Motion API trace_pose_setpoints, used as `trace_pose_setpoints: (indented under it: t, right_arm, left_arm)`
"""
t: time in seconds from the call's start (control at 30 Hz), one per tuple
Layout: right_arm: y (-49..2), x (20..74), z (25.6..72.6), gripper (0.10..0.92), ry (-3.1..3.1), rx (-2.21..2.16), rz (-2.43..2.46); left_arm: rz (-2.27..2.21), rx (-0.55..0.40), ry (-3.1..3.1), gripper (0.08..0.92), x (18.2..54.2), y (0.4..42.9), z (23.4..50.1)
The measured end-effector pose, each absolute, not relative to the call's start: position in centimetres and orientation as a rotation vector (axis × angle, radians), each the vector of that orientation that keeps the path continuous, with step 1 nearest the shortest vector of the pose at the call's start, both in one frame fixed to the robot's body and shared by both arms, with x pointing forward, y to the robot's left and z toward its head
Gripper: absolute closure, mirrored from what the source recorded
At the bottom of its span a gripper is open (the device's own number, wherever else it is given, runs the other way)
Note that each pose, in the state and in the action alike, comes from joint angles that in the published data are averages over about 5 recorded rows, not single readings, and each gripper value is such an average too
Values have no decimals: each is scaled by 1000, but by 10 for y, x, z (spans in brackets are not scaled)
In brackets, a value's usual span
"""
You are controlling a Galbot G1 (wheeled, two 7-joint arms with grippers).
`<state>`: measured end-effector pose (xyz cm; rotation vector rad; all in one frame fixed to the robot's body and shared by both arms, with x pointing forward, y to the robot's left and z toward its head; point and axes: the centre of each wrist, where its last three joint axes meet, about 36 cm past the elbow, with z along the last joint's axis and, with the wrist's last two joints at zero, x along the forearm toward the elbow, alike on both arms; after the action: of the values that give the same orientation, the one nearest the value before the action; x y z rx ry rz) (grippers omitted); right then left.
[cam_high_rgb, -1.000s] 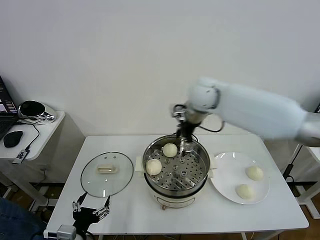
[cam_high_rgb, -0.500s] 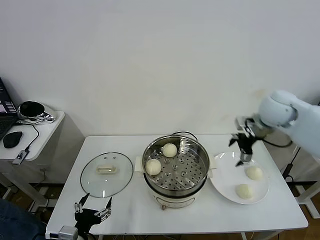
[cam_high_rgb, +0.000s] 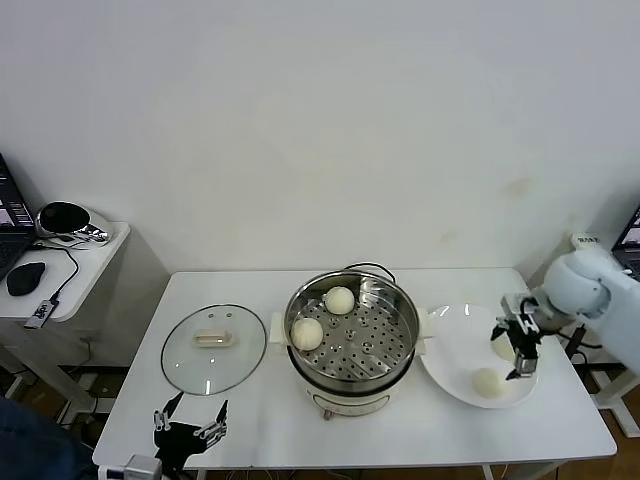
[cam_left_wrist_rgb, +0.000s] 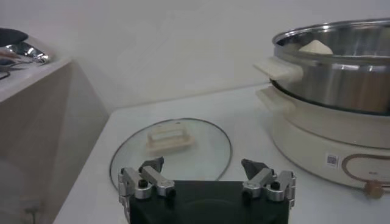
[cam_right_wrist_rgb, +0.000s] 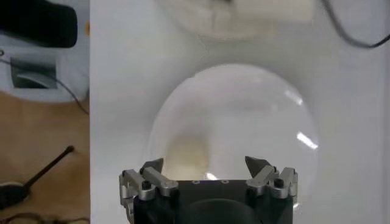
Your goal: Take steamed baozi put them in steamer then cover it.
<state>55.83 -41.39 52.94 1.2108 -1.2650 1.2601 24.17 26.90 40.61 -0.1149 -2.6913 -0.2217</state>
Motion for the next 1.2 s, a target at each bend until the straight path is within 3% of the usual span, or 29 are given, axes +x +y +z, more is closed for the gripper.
trace_pose_setpoints:
  t: [0.67, 1.2]
  right_arm:
    - [-409, 571, 471, 200, -1201, 1263, 1263]
    - [-403, 581, 456, 200, -1196, 1268, 1266]
  left_arm:
    - [-214, -102, -2671, 177, 244, 271, 398]
    - [-213, -109, -2656, 177, 247, 273, 393]
